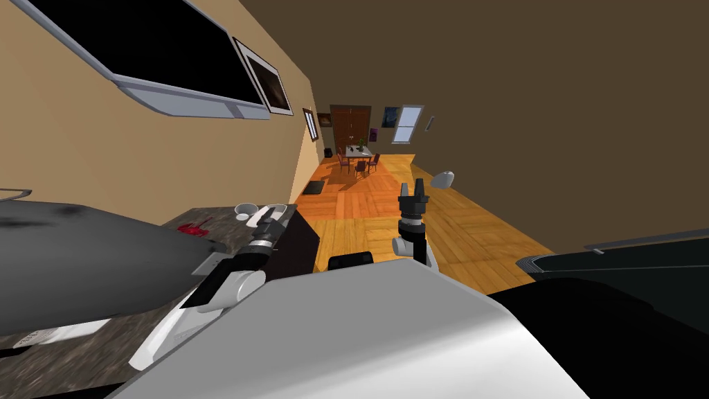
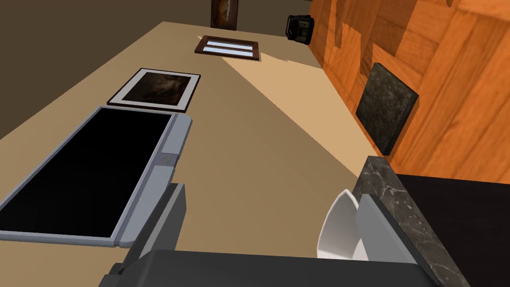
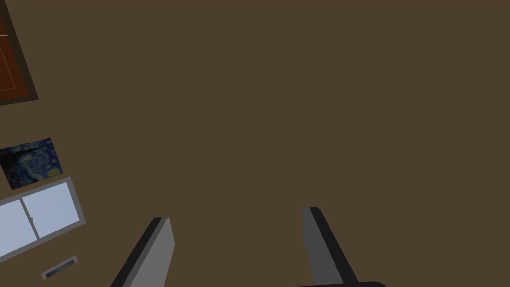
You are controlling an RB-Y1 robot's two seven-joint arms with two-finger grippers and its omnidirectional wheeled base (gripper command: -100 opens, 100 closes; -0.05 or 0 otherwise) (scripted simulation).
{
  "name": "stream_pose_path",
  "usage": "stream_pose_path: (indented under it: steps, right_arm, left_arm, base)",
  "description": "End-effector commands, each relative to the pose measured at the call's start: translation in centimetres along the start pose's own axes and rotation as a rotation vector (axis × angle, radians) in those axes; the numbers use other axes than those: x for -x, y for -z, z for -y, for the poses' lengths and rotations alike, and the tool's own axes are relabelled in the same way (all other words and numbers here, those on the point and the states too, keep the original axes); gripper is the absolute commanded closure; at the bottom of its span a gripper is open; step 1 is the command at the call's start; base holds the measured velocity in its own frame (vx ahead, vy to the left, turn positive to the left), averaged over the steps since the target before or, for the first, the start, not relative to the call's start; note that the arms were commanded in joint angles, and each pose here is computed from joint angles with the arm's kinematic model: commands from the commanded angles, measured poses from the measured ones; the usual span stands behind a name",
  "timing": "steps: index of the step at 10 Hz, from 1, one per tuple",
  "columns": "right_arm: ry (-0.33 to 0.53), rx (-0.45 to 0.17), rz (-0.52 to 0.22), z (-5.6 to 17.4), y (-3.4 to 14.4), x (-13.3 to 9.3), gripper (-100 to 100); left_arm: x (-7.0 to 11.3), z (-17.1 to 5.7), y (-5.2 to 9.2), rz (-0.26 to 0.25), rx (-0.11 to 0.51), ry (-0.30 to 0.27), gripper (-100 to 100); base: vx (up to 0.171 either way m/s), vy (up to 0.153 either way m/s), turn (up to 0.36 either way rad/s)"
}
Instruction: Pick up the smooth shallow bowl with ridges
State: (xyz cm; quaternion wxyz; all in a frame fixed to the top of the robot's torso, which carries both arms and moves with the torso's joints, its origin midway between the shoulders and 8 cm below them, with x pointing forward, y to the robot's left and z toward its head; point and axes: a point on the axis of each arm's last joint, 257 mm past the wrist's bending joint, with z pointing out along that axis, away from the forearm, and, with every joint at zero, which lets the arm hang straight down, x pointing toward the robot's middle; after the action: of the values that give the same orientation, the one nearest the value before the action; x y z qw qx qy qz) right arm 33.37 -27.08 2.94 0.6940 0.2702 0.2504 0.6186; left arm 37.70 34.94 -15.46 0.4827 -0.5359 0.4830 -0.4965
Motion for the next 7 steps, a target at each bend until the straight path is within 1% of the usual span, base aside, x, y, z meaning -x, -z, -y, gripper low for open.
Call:
stream_pose_path:
  steps: [1,2,3,4,5,7]
  right_arm:
    - [0.0,0.0,0.0,0.0,0.0,0.0,0]
    - [0.0,0.0,0.0,0.0,0.0,0.0,0]
    - [0.0,0.0,0.0,0.0,0.0,0.0,0]
    - [0.0,0.0,0.0,0.0,0.0,0.0,0]
    - [0.0,0.0,0.0,0.0,0.0,0.0,0]
    - [0.0,0.0,0.0,0.0,0.0,0.0,0]
  left_arm:
    - [0.7,-1.3,0.2,0.0,0.059,0.004,-100]
    - [1.3,-2.2,0.5,0.001,0.099,0.006,-100]
    - [1.2,-2.5,0.5,0.0,0.112,0.006,-100]
    - [1.8,-3.4,0.9,0.001,0.154,0.006,-100]
    - [1.8,-3.5,0.9,0.001,0.158,0.006,-100]
    - [3.0,-5.0,1.6,0.004,0.234,0.003,-100]
  base:
    - [-0.004,0.004,-0.028]
    - [0.004,0.015,-0.062]
    - [0.004,0.017,-0.018]
    - [0.008,0.018,-0.031]
    - [0.007,0.017,-0.021]
    - [0.018,0.037,-0.049]
